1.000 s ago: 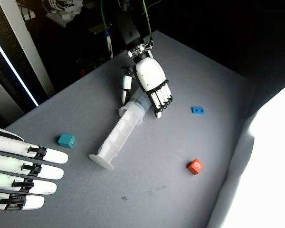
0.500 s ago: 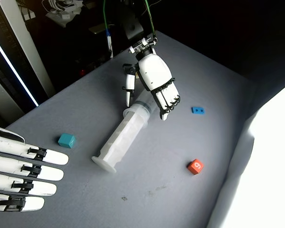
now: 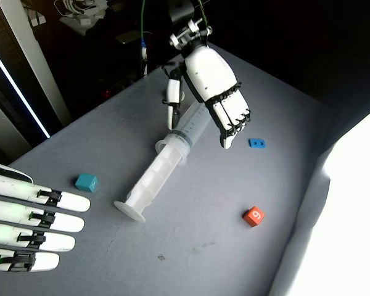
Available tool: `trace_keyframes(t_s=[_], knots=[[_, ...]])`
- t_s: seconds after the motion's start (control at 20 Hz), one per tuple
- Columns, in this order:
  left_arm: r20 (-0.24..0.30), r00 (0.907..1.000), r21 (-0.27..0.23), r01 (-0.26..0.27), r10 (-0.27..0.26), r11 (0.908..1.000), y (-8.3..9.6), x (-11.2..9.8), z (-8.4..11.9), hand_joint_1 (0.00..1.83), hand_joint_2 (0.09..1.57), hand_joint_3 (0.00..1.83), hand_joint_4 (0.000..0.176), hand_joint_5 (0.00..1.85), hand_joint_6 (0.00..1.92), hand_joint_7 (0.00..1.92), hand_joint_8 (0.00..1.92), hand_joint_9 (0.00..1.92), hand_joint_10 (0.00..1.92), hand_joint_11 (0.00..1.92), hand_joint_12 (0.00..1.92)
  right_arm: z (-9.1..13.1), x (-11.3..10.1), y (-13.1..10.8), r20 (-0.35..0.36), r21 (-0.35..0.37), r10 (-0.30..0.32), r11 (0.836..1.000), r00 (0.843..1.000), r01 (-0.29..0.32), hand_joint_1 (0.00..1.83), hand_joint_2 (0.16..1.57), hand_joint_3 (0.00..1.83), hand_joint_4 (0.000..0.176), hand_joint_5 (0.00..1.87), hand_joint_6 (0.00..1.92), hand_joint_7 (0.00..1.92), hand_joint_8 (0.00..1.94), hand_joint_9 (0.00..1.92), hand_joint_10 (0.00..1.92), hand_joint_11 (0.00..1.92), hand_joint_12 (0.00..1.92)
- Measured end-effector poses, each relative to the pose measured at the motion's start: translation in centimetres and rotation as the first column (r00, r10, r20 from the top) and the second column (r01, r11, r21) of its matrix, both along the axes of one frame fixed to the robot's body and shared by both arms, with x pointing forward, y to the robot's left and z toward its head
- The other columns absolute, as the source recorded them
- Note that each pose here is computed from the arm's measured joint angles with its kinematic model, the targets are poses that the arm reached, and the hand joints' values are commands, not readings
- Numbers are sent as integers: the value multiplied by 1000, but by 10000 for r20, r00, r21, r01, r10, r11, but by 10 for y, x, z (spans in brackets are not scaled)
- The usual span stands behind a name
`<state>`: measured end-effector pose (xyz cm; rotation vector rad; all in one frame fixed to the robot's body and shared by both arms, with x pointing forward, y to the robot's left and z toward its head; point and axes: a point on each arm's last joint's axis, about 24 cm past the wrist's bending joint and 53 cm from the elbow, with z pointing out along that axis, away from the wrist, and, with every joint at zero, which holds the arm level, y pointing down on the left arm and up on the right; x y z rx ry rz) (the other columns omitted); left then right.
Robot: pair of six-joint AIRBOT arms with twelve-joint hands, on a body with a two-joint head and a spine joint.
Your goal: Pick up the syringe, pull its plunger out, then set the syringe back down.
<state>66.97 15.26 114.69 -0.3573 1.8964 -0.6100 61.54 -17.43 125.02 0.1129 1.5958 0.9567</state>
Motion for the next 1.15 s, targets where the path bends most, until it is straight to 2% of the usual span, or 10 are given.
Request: trace_keyframes(t_s=[0.05,0.1,0.15,0.2,0.25,0.3,0.35,0.45,0.9,1.15], knots=[[28,9998,-71,196,-196,9998,-5,-3,4,444,1132,15,0,1070,1920,1069,1920,1009,1921,958,1921,-1,0,0,-26,-16,-1,10000,10000,1,684,964,0,0,303,1909,317,1934,407,1916,547,1919],[94,9995,-83,314,-313,9995,-7,-4,8,444,1132,15,0,1070,1920,1069,1920,1009,1921,958,1921,-1,0,0,-38,-32,3,10000,10000,-3,684,964,0,0,303,1909,317,1934,407,1916,547,1919],[198,9989,-64,419,-418,9991,-10,-5,13,380,1132,5,0,1352,1921,1389,1921,1388,1921,1318,1921,0,0,0,6,-1,-2,10000,10000,2,555,1005,0,10,896,1919,963,1940,1013,1920,1190,1921],[271,9981,-73,564,-562,9984,-12,-4,18,341,1139,4,0,1437,1921,1484,1921,1532,1921,1486,1921,1,0,-1,52,32,-15,10000,10000,14,479,1036,4,12,1215,1921,1335,1941,1392,1921,1538,1921],[408,9963,-9,761,-760,9971,-16,-4,25,611,1388,9,116,1453,1921,1601,1921,1689,1921,1728,1921,1,0,0,35,16,-7,10000,10000,7,482,1260,17,0,1604,1921,1689,1941,1721,1921,1821,1921],[538,9936,-32,992,-989,9951,-21,-6,32,916,1422,0,164,1275,1921,1586,1921,1712,1921,1792,1921,0,0,0,11,-2,0,10000,10000,0,733,1357,18,0,1597,1921,1706,1941,1755,1921,1850,1921],[639,9912,-56,1164,-1159,9932,-25,-8,38,1016,1436,1,174,1314,1921,1538,1921,1662,1921,1754,1921,0,0,0,37,-13,20,10000,10000,-20,1058,1367,4,0,1568,1921,1691,1941,1757,1921,1840,1921],[605,9869,-138,1506,-1495,9885,-33,-15,40,1076,1434,0,176,1468,1921,1544,1921,1639,1921,1706,1921,1,0,0,74,5,6,10000,10000,-6,1199,1356,0,0,1560,1921,1673,1941,1758,1921,1853,1921],[864,9634,-601,2594,-2539,9639,-59,-36,63,832,1468,16,171,1436,1921,1531,1921,1576,1921,1578,1921,2,0,0,98,29,-10,10000,10000,10,1191,1335,0,0,1459,1921,1567,1941,1653,1921,1766,1921],[1112,9570,-566,2752,-2679,9597,-60,-34,74,1046,1469,11,157,1524,1921,1574,1921,1620,1921,1642,1921,2,0,0,184,-93,-19,10000,9998,20,1172,1323,0,0,1533,1921,1627,1941,1689,1921,1780,1921]])
